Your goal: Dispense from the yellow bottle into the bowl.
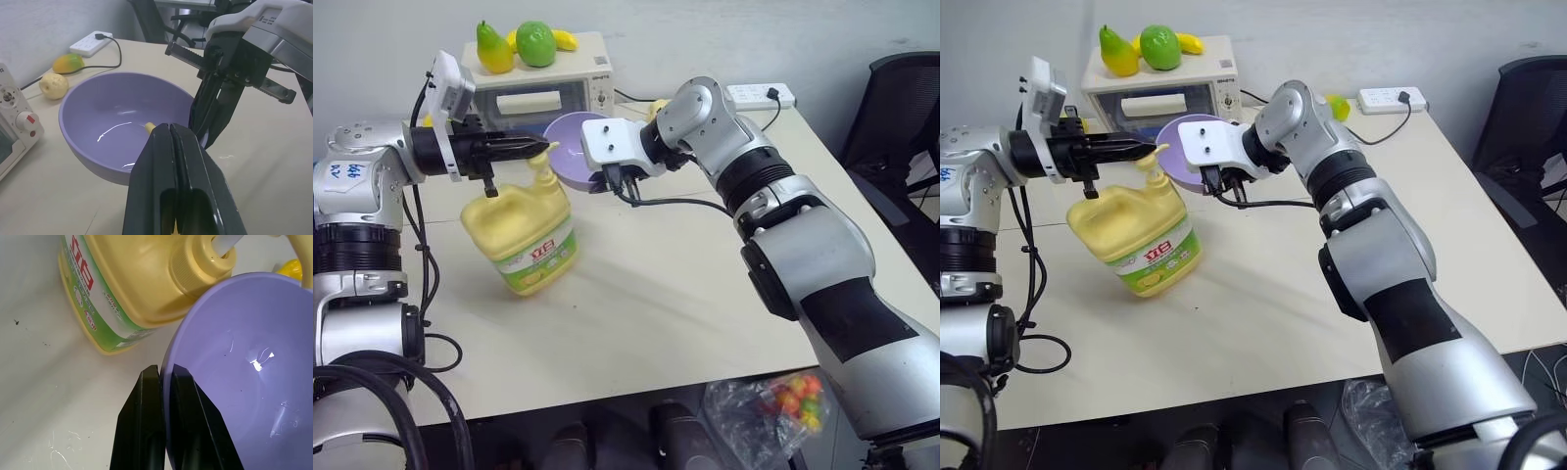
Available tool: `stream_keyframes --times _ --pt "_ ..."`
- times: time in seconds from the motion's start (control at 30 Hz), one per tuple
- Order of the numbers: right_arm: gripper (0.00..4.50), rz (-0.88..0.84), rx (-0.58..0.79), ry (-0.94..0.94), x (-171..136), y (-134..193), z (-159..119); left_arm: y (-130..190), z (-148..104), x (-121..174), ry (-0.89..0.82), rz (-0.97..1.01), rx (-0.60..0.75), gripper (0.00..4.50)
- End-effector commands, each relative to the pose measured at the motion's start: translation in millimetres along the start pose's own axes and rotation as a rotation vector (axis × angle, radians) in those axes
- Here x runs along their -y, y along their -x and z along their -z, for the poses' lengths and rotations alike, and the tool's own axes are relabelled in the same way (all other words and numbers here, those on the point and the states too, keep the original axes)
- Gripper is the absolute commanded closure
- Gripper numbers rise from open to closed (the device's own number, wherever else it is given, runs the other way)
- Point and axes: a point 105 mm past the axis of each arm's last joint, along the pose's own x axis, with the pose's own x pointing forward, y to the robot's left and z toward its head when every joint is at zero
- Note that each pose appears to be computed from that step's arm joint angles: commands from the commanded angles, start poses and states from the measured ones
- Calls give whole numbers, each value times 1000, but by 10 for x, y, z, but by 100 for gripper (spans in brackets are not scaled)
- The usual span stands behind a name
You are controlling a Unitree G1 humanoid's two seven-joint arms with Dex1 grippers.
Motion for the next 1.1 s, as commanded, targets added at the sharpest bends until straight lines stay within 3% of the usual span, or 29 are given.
stream_keyframes --times 0.03,0.47,1.1 --pt "450 27 56 51 104 68 -216 -36 362 91 103 67 -122 447" --pt "450 3 101 44 75 47 -278 -34 382 -156 128 47 -195 447" --pt "450 -1 104 70 99 83 -339 14 611 -10 203 142 -299 447"
